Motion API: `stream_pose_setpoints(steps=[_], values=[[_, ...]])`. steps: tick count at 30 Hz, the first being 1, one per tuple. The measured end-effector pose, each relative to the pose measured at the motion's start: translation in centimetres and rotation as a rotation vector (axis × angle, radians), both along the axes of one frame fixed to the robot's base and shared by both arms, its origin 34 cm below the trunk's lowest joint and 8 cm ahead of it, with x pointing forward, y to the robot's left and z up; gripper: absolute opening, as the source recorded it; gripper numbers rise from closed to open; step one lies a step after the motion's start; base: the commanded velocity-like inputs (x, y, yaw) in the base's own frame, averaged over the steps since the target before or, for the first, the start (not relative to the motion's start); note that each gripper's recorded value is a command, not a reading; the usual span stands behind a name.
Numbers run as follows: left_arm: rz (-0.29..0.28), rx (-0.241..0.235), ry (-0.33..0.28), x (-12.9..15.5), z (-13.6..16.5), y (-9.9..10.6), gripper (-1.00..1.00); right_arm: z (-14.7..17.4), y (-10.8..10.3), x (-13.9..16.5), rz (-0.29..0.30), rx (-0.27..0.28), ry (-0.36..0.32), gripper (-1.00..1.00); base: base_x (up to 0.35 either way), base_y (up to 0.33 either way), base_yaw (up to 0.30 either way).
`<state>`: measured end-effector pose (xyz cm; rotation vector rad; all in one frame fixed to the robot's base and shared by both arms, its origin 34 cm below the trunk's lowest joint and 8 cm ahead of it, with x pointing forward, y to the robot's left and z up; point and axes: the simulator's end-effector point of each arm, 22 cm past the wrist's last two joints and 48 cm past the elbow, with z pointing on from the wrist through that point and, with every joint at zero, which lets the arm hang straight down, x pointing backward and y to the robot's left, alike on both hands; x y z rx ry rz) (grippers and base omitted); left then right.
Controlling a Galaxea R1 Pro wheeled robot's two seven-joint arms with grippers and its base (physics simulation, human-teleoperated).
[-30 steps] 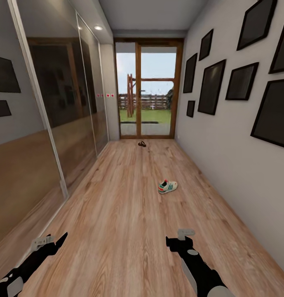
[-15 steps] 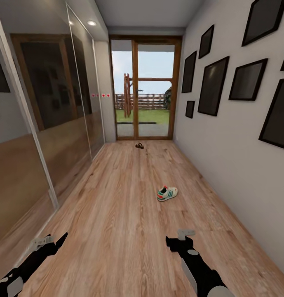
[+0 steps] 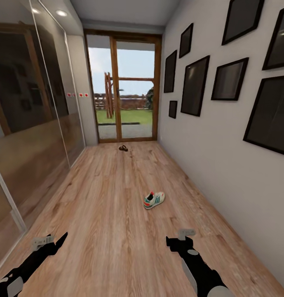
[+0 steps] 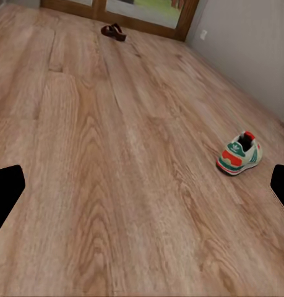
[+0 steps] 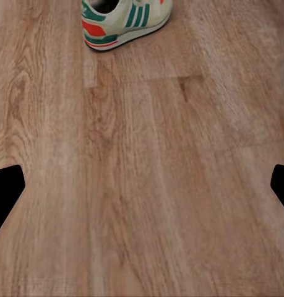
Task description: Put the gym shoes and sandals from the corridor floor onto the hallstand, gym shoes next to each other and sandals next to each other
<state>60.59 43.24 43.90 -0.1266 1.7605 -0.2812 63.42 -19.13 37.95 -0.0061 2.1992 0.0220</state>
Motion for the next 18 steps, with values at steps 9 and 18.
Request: stream_pose_setpoints(steps=[9,18], values=[[0.000,0.000,0.000,0.00,0.00,0.00,1.00,0.00,0.01,0.00,0.000,0.000,0.000,1.00,0.344,0.100,-0.267],[0.000,0.000,0.000,0.00,0.00,0.00,1.00,0.00,0.01,0.00,0.000,0.000,0.000,1.00,0.339,0.119,-0.267]])
